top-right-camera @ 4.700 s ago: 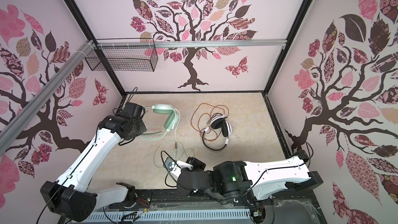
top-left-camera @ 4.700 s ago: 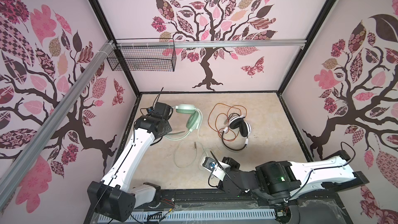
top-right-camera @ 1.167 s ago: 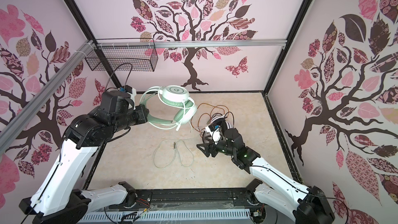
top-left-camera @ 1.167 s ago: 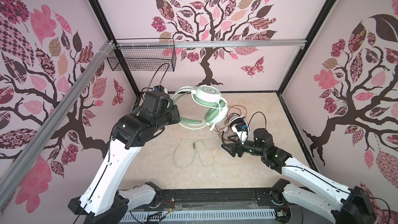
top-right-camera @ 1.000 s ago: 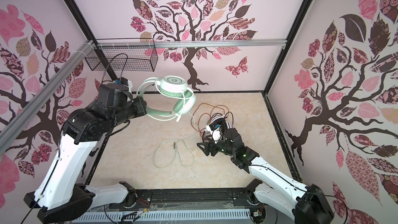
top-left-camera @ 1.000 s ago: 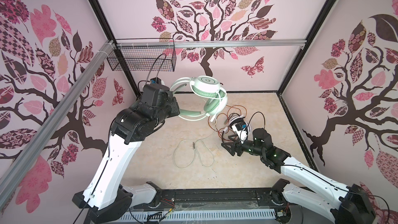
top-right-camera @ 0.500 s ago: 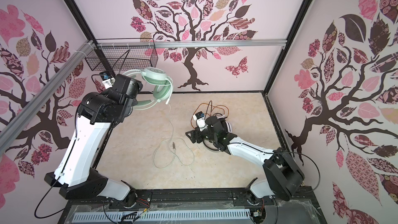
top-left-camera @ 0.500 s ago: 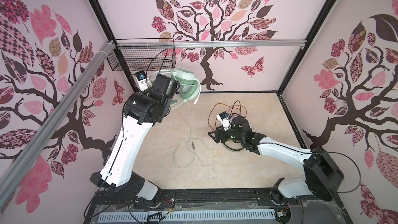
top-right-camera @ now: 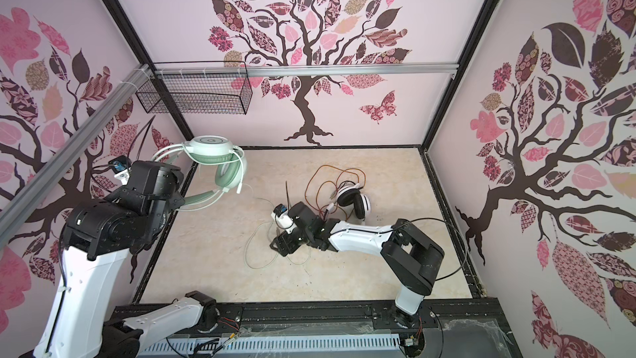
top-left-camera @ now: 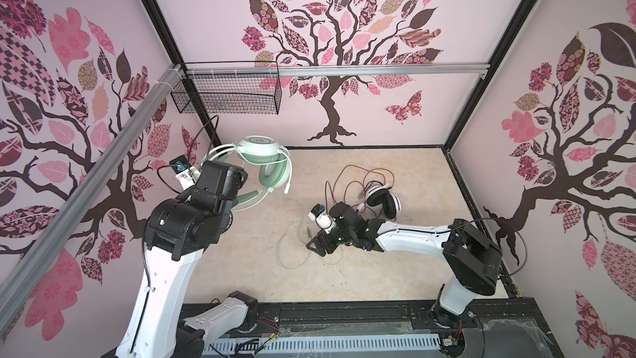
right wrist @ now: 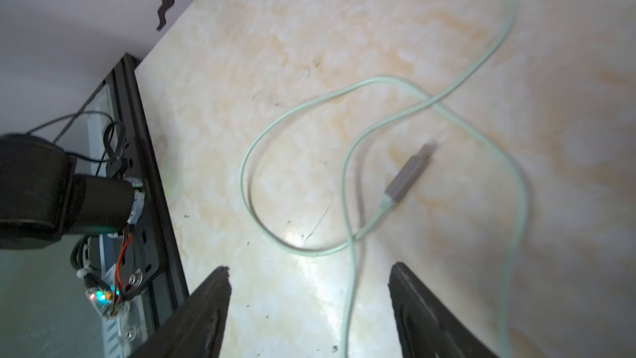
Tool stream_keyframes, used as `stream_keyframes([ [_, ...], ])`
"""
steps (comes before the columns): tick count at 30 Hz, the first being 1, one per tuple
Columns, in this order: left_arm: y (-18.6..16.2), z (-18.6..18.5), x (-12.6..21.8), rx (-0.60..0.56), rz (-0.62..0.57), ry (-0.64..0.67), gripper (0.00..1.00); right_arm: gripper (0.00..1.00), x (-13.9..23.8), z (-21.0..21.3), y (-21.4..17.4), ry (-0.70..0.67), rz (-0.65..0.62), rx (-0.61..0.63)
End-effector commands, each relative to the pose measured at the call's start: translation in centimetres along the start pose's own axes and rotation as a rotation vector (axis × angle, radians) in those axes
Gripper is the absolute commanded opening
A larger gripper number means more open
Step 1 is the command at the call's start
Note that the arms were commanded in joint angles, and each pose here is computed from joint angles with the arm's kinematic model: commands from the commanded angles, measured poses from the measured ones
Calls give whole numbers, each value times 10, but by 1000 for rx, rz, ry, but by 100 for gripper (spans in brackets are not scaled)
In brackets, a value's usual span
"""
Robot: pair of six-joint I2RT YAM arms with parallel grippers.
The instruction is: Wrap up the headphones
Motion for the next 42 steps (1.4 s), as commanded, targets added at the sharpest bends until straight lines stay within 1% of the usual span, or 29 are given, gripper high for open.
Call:
stream_keyframes([
  [1,-9,-12,-8,52,36,-51,0,79,-16,-4,-29,-166,151,-64],
  [3,-13,-14,-10,48,54,-63,0,82,-21,-10,-34,-334,212,-87],
  [5,-14,-15,-11,41,66,-67,0,85,-23,-20,-36,-457,243,-132],
  [6,-15,-16,-12,39,69,-67,0,98,-23,-25,-36,-515,238,-146],
  [8,-15,-18,-13,36,75,-68,0,100,-24,-30,-31,-570,215,-163],
  [11,-14,-19,-12,35,73,-74,0,100,-30,-34,-19,-613,214,-149],
  [14,-13,-21,-12,30,70,-75,0,100,-37,-44,-17,-721,281,-156],
  [15,-13,-21,-12,29,67,-76,0,100,-41,-44,-17,-724,300,-152],
  [17,-11,-21,-11,25,62,-76,0,100,-44,-42,-18,-685,310,-146],
  [21,-10,-21,-11,21,57,-77,0,99,-39,-19,-6,-470,219,-124],
  [23,-11,-22,-11,16,59,-77,0,89,-32,-5,3,-396,161,-94],
  [25,-11,-22,-12,12,60,-75,0,78,-27,13,11,-340,118,-47],
  [26,-11,-22,-12,13,57,-76,0,68,-25,23,15,-293,95,-27],
  [28,-11,-22,-11,12,59,-76,0,43,-27,40,19,-184,69,-31],
  [29,-11,-22,-12,12,62,-76,0,22,-28,47,22,-121,53,-52],
  [30,-11,-21,-11,15,62,-78,0,7,-31,54,26,-61,38,-75],
  [31,-11,-21,-11,15,61,-77,0,0,-33,58,30,-21,29,-88],
  [34,-11,-20,-10,19,65,-79,0,0,-43,69,44,56,-2,-128],
  [37,-11,-20,-11,19,66,-76,0,0,-64,75,60,126,7,-176],
  [39,-12,-20,-12,18,68,-73,0,0,-82,75,66,107,28,-208],
  [42,-14,-20,-13,12,73,-67,0,0,-104,68,71,10,53,-243],
])
Point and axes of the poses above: each gripper's point midway between its finger pads, its own x axis back along the fingers, its own z axis along the line the jaws close on, y = z × x, the point moved 8 cm from there along x, back along the fingers, and after that the axes turned 14 degrees about x, right-handed, at the moved point
